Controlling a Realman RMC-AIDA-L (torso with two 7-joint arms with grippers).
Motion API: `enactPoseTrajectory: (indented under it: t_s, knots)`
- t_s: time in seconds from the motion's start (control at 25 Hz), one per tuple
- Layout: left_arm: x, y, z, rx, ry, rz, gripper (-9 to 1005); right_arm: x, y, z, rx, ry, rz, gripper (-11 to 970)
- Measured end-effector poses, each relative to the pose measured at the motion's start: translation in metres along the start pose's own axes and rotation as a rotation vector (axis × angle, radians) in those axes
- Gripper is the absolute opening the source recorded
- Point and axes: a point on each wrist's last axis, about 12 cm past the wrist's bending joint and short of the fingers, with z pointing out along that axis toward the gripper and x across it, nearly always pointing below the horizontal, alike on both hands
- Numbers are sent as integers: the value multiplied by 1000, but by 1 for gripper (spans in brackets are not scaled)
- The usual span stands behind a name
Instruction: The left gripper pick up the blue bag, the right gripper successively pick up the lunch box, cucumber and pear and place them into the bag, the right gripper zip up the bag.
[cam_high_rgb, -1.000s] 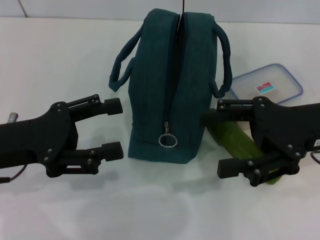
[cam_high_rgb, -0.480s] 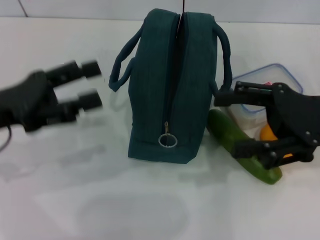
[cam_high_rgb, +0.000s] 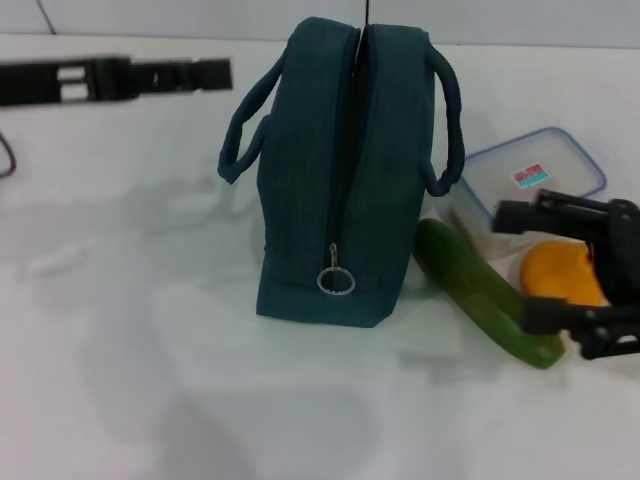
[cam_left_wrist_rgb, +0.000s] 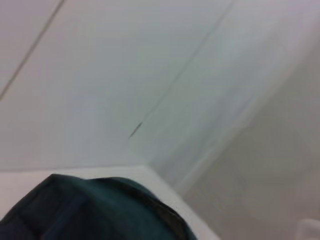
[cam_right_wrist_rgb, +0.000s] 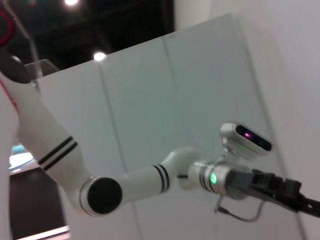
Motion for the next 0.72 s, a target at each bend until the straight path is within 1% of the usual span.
enactPoseTrajectory:
  t_s: [0.12,0.24,0.44,0.72]
  knots:
    - [-22,-5,8,-60,77,-43,889,4,8,-15,51,-27,-9,874]
    - [-38,-7,17,-130,149,-58,889,8,15,-26,82,-40,-13,874]
    - [-50,-6,32,-194,225,-88,889,17,24,-34,119,-47,-14,874]
    - [-66,-5,61,-199,294,-128,888,29,36,-51,183,-61,3,874]
